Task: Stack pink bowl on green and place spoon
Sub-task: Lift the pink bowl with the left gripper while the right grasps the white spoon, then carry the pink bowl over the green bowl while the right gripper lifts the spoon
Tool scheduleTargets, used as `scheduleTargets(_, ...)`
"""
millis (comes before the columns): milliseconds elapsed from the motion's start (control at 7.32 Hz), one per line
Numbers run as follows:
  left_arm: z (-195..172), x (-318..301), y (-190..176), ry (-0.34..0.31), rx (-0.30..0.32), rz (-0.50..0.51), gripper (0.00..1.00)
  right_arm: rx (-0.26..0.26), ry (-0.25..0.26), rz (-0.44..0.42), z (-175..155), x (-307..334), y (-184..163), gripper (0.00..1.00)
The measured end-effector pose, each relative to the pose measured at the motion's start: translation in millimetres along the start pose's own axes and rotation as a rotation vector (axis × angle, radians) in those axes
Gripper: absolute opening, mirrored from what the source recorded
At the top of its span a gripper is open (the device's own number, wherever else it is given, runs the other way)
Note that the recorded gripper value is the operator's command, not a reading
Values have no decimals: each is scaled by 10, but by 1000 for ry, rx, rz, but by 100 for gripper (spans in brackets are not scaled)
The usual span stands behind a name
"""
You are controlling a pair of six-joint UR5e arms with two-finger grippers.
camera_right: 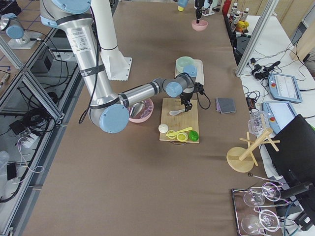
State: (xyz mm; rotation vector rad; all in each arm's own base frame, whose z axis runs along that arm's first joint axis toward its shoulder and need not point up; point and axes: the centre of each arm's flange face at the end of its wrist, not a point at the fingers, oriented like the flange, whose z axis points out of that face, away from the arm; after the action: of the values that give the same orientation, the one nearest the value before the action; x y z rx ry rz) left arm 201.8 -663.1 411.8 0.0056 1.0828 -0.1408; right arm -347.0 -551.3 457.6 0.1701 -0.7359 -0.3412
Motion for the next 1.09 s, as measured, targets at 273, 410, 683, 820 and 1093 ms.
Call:
scheduleTargets(273,-9,16,4,3,1,3,0,-9,6,8,46,48,8,67)
scheduleTargets(410,-17,28,8,5,2,6,0,-11,7,10,56,60,12,46)
scheduleTargets(683,-25,36,14,6,3,9,0,-10,5,11,46,62,15,8)
scheduleTargets(820,-26,37,17,7,3,10,0,-12,8,13,56,79,26,9)
scheduleTargets(1093,-27,37,18,7,3,10,0,-11,24,17,79,131,61,10)
